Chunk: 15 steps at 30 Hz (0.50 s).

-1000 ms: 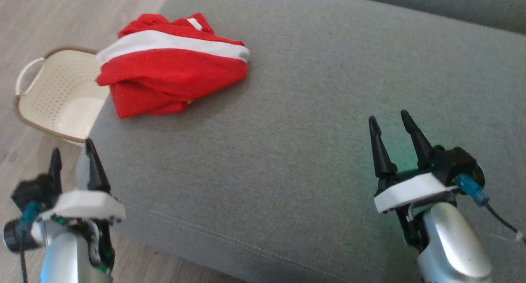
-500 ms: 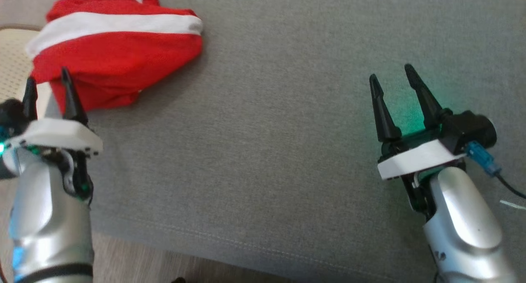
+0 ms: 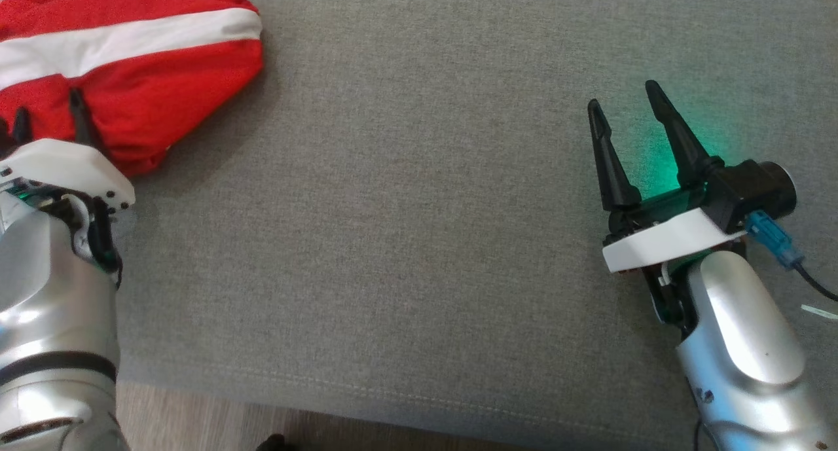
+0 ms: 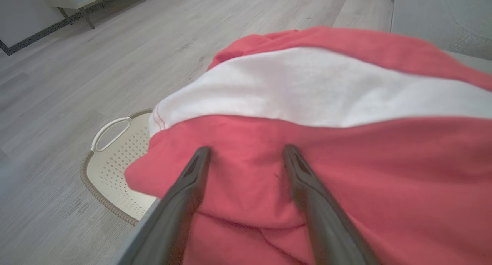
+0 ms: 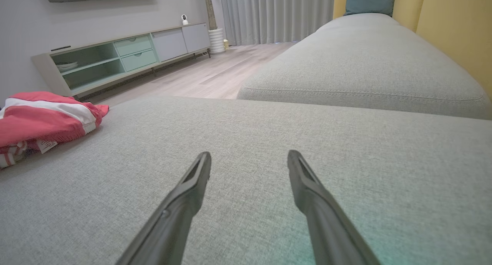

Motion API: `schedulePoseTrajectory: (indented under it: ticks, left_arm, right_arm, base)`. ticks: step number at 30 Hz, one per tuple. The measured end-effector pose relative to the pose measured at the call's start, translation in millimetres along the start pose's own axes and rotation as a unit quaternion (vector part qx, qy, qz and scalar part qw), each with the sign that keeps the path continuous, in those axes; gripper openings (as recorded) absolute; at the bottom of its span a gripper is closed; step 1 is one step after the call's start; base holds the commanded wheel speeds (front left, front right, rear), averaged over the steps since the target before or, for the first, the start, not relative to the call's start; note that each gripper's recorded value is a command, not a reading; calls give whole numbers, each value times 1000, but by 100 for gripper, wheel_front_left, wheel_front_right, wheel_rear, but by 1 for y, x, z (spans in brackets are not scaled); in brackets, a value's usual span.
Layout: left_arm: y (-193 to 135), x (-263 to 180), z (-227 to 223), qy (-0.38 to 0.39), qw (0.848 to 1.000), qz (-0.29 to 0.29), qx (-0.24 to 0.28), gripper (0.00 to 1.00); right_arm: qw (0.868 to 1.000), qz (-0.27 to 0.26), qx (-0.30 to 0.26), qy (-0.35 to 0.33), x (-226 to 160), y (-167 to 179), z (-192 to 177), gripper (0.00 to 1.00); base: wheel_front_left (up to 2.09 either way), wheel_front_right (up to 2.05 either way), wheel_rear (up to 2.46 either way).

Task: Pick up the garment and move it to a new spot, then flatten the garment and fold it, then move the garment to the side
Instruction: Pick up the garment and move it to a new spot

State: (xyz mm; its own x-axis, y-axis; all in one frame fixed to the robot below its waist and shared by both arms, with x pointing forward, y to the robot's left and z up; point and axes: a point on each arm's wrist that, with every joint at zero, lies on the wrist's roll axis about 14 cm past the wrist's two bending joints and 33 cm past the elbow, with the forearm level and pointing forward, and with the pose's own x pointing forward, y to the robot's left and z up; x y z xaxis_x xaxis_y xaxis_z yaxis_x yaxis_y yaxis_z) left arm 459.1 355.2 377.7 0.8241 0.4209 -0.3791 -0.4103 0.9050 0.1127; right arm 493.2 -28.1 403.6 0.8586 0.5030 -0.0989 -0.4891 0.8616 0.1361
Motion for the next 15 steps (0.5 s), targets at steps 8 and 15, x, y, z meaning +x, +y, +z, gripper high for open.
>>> schedulePoseTrajectory:
  ticks: [8, 15]
  left_arm:
    - [-5, -2, -3, 12, 1000, -9, -1, 0]
    - [-12, -4, 61, -81, 996, -27, 4, 0]
  right_arm:
    - [1000, -5, -4, -3, -3, -2, 5, 100]
    - [1000, -10, -6, -18, -8, 0, 23, 100]
  base:
    - [0, 0, 0]
    - [0, 0, 0]
